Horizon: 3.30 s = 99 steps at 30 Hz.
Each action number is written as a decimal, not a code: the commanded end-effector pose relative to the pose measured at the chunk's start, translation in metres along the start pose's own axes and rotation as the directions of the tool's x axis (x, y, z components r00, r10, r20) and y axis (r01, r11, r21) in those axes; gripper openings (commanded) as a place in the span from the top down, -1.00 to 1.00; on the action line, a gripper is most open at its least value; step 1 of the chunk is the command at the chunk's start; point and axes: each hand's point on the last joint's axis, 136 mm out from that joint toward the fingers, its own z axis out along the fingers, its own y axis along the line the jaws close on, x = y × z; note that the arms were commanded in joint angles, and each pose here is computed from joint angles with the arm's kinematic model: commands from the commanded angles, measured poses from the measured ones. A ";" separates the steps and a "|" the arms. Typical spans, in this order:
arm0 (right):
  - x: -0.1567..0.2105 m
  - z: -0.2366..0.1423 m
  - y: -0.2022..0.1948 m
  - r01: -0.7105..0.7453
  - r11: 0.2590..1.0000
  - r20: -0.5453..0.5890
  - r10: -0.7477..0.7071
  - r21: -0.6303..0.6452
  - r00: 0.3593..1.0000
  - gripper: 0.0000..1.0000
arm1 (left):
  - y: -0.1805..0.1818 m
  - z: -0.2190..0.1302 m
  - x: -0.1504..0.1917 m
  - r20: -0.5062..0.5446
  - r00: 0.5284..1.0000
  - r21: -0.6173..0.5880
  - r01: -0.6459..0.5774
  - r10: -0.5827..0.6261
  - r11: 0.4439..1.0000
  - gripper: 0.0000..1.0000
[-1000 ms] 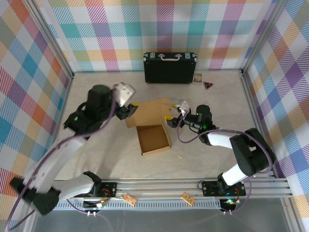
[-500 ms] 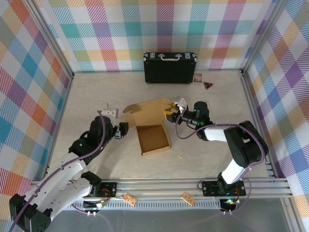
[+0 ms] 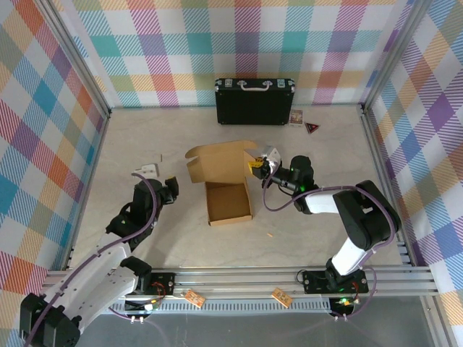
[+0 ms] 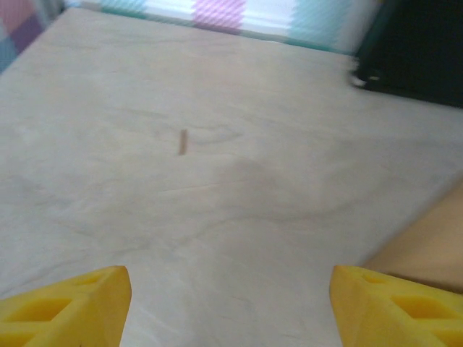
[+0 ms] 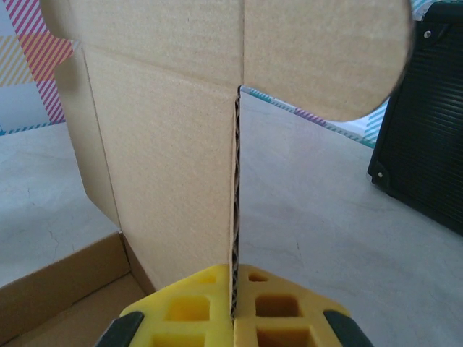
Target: Fold the paper box
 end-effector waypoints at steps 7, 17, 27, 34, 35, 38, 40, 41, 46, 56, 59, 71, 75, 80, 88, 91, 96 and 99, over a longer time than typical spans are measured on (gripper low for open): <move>-0.006 -0.001 0.016 0.039 0.998 0.050 -0.036 -0.048 0.998 1.00 | 0.049 0.060 -0.013 0.023 0.961 -0.188 0.274 -0.275 0.943 -0.10; -0.005 0.002 0.018 0.031 0.998 0.057 -0.027 -0.061 0.998 1.00 | -0.067 0.067 -0.008 -0.064 0.996 0.391 0.089 -0.069 0.916 0.15; -0.003 0.002 0.019 0.022 0.997 0.054 -0.019 -0.068 0.998 1.00 | -0.107 0.045 0.022 -0.044 0.998 0.568 -0.011 0.044 0.823 0.19; -0.002 0.005 0.024 0.023 0.995 0.055 -0.017 -0.100 0.998 1.00 | -0.122 0.035 0.023 0.090 0.991 0.634 -0.132 0.096 0.762 0.08; -0.002 0.005 0.025 0.023 0.994 0.055 -0.017 -0.107 0.998 1.00 | -0.124 0.033 0.022 0.126 0.987 0.647 -0.160 0.102 0.745 0.07; -0.003 0.004 0.030 0.026 0.992 0.059 -0.019 -0.127 0.998 1.00 | -0.132 0.028 0.017 0.216 0.971 0.673 -0.225 0.104 0.704 0.02; -0.003 0.004 0.031 0.027 0.990 0.061 -0.019 -0.136 0.998 1.00 | -0.137 0.028 0.018 0.227 0.967 0.692 -0.246 0.119 0.679 0.01; -0.004 0.004 0.032 0.029 0.990 0.064 -0.021 -0.140 0.998 1.00 | -0.141 0.026 0.020 0.241 0.961 0.703 -0.268 0.134 0.658 0.01; -0.006 0.002 0.038 0.035 0.984 0.070 -0.023 -0.173 0.997 1.00 | -0.146 0.019 0.018 0.337 0.931 0.707 -0.350 0.143 0.615 -0.02; -0.009 -0.001 0.050 0.050 0.968 0.089 -0.029 -0.244 0.996 1.00 | -0.155 0.001 0.013 0.520 0.843 0.686 -0.508 0.137 0.521 -0.08; -0.008 -0.002 0.053 0.050 0.965 0.088 -0.028 -0.257 0.996 1.00 | -0.160 -0.004 0.014 0.548 0.826 0.699 -0.538 0.130 0.470 -0.07; -0.008 -0.001 0.053 0.043 0.963 0.080 -0.023 -0.265 0.997 1.00 | -0.167 -0.007 0.021 0.534 0.835 0.744 -0.538 0.132 0.395 0.12; -0.007 -0.001 0.053 0.040 0.962 0.075 -0.020 -0.270 0.997 1.00 | -0.170 -0.003 0.019 0.504 0.854 0.764 -0.510 0.128 0.395 0.35; -0.005 0.000 0.054 0.034 0.961 0.068 -0.016 -0.274 0.998 1.00 | -0.169 0.005 0.018 0.491 0.861 0.759 -0.496 0.130 0.422 0.87; -0.004 0.000 0.055 0.029 0.958 0.062 -0.011 -0.285 0.998 1.00 | -0.170 0.007 0.017 0.494 0.857 0.755 -0.506 0.145 0.418 1.00; -0.004 0.001 0.055 0.026 0.959 0.059 -0.010 -0.283 0.998 1.00 | -0.168 0.010 0.018 0.491 0.856 0.746 -0.508 0.159 0.430 1.00; -0.003 0.001 0.054 0.023 0.958 0.055 -0.007 -0.286 0.998 1.00 | -0.172 0.011 0.022 0.460 0.870 0.770 -0.491 0.178 0.408 1.00; -0.003 0.002 0.055 0.023 0.957 0.055 -0.007 -0.289 0.998 1.00 | -0.173 0.011 0.022 0.455 0.872 0.774 -0.487 0.179 0.405 0.91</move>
